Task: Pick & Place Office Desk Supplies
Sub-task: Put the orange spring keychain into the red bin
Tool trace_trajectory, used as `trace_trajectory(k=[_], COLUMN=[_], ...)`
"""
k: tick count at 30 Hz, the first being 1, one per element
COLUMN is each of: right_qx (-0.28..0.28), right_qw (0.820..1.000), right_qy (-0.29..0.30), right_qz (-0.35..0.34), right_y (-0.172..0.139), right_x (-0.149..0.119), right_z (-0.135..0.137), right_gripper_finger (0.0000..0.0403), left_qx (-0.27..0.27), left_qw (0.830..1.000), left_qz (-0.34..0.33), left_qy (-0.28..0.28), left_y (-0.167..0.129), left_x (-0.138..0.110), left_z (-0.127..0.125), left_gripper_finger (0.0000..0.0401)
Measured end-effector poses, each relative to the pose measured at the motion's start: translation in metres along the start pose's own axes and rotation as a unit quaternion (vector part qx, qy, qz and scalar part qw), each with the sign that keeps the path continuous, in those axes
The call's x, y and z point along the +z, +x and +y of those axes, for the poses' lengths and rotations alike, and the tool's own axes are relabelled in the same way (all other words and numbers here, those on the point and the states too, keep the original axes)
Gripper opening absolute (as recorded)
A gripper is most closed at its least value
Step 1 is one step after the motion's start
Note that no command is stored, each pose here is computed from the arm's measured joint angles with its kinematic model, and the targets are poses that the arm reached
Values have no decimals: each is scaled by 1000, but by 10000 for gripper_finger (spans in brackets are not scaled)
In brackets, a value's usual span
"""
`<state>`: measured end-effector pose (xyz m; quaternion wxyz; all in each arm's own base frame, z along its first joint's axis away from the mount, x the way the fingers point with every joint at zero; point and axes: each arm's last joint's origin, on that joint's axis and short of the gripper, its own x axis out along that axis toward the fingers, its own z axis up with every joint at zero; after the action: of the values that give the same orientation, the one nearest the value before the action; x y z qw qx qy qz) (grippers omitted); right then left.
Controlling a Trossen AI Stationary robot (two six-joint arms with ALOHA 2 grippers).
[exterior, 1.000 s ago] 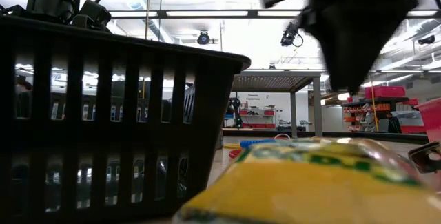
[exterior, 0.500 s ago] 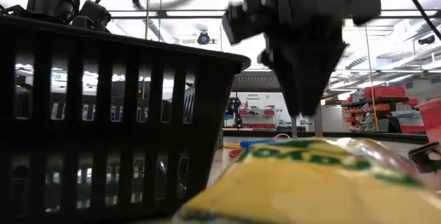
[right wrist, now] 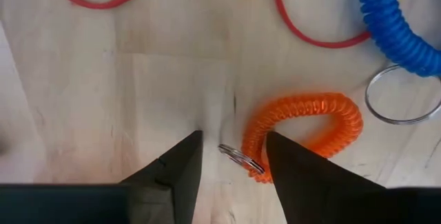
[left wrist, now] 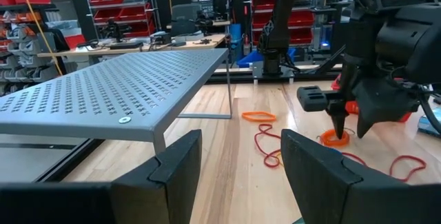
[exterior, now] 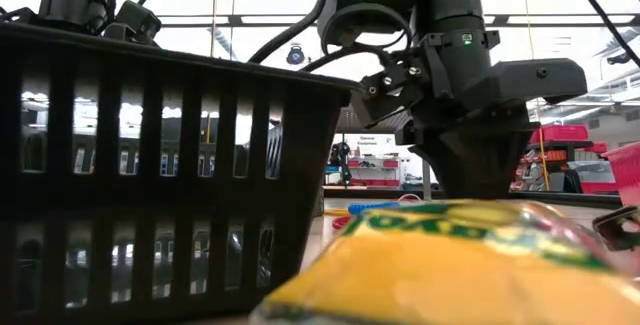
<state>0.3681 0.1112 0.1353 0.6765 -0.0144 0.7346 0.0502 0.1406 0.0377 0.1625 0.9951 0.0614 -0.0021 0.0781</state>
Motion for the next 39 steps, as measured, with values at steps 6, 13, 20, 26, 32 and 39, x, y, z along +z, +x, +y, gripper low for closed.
trace_trajectory(k=[6,13,20,26,32,39], right_qx=[-8,-42,-90,-101,-54,-5], right_qw=[1000,999,996,993,989,974], right_qy=[-3,-11,13,61,129,179], right_qz=[0,6,13,19,55,141], right_y=[-1,-7,-43,-85,-100,-74], right_x=[0,-2,-6,-15,-27,-43], right_z=[8,29,51,73,92,109], right_gripper_finger=[71,11,6,4,4,4], left_qx=[0,0,0,0,0,-2], left_qw=[1000,1000,1000,1000,1000,1000], left_qz=[2,3,3,3,3,0], left_qy=[0,0,0,0,-1,0], left_y=[0,0,0,0,0,0], left_x=[0,-1,-1,-1,-1,0], left_z=[0,0,0,0,0,0], left_gripper_finger=[204,204,204,204,204,204])
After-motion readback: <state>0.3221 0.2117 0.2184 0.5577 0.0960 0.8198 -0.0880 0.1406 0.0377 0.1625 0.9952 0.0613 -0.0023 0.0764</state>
